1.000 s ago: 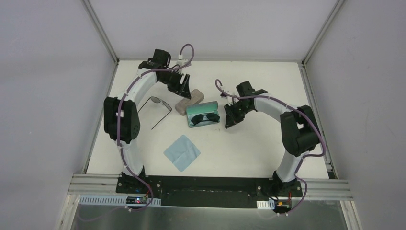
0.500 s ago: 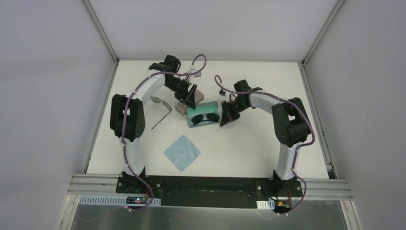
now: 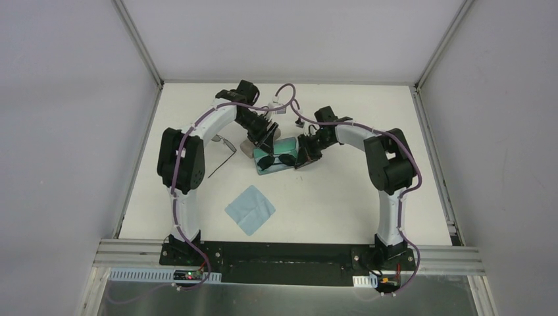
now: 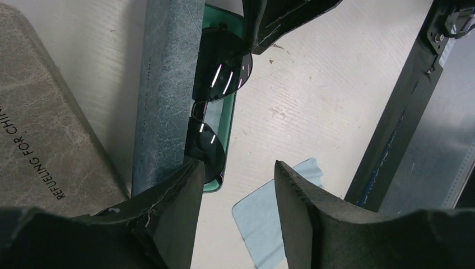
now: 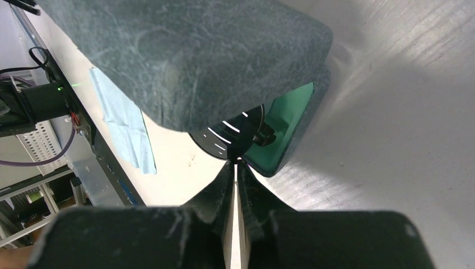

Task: Organize the sunglasses
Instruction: Adjust the sunglasses in the sunglasses case.

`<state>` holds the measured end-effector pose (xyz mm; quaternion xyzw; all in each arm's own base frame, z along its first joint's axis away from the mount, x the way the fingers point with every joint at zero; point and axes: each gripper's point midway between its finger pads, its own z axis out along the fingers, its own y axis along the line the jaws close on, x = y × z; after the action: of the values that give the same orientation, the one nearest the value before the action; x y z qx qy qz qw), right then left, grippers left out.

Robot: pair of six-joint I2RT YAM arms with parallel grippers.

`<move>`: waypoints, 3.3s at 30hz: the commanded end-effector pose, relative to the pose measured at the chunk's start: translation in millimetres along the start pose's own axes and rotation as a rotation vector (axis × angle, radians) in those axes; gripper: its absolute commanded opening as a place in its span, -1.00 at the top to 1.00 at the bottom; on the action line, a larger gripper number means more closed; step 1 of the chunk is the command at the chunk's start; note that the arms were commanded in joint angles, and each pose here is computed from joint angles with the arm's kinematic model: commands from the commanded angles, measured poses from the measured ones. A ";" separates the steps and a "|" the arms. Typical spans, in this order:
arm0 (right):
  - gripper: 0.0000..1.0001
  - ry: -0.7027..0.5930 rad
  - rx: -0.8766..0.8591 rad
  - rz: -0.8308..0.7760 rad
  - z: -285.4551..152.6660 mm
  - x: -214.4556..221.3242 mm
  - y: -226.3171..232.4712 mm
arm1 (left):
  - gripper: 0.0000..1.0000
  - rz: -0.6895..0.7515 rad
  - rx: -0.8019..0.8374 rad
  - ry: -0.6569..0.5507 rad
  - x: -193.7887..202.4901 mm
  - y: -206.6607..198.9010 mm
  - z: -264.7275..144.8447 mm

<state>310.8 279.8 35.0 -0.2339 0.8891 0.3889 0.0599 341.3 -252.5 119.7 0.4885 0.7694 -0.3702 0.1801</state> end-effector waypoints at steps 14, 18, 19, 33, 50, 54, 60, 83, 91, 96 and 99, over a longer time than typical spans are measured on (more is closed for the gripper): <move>0.34 -0.131 0.072 0.134 -8.6 -29.7 7.0 | 0.13 0.107 -0.002 0.011 -11.1 -4.4 7.8; 0.30 -0.140 0.109 0.161 -12.3 -26.2 4.5 | 0.13 0.115 -0.006 0.020 -10.3 -4.6 9.0; 0.29 -0.140 0.123 0.167 -13.4 -25.0 3.8 | 0.14 0.115 -0.008 0.021 -10.2 -4.4 9.0; 0.77 -0.119 -0.142 0.020 -25.0 -9.3 66.6 | 0.11 0.097 0.020 -0.020 -21.3 -14.2 5.3; 1.00 -0.118 0.041 0.057 10.0 -30.8 21.2 | 0.14 0.109 0.002 -0.010 -20.5 -11.5 3.9; 1.00 -0.141 0.077 0.045 9.2 -41.4 15.6 | 0.15 0.114 0.004 -0.011 -20.7 -11.2 4.1; 1.00 -0.163 0.109 0.028 8.2 -51.8 10.8 | 0.16 0.112 0.015 -0.013 -20.6 -11.7 6.7; 1.00 -0.367 0.131 -0.354 -77.1 -24.5 42.5 | -0.23 -0.004 -0.032 -0.104 -39.2 -14.8 -22.2; 1.00 -0.353 0.205 -1.037 -57.1 -34.3 69.4 | -0.36 -0.306 -0.055 -0.302 -44.4 21.8 -67.0; 1.00 -0.260 0.238 -1.246 -12.1 -52.7 93.4 | -0.29 -0.436 -0.120 -0.303 -32.7 43.5 -61.8; 1.00 -0.222 0.231 -1.341 6.2 -57.1 100.4 | -0.23 -0.486 -0.116 -0.312 -30.4 45.6 -58.2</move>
<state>293.8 341.7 102.6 -0.6201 0.6504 0.2470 0.3627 397.0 -206.0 148.0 0.2465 0.8454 -0.4201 0.2193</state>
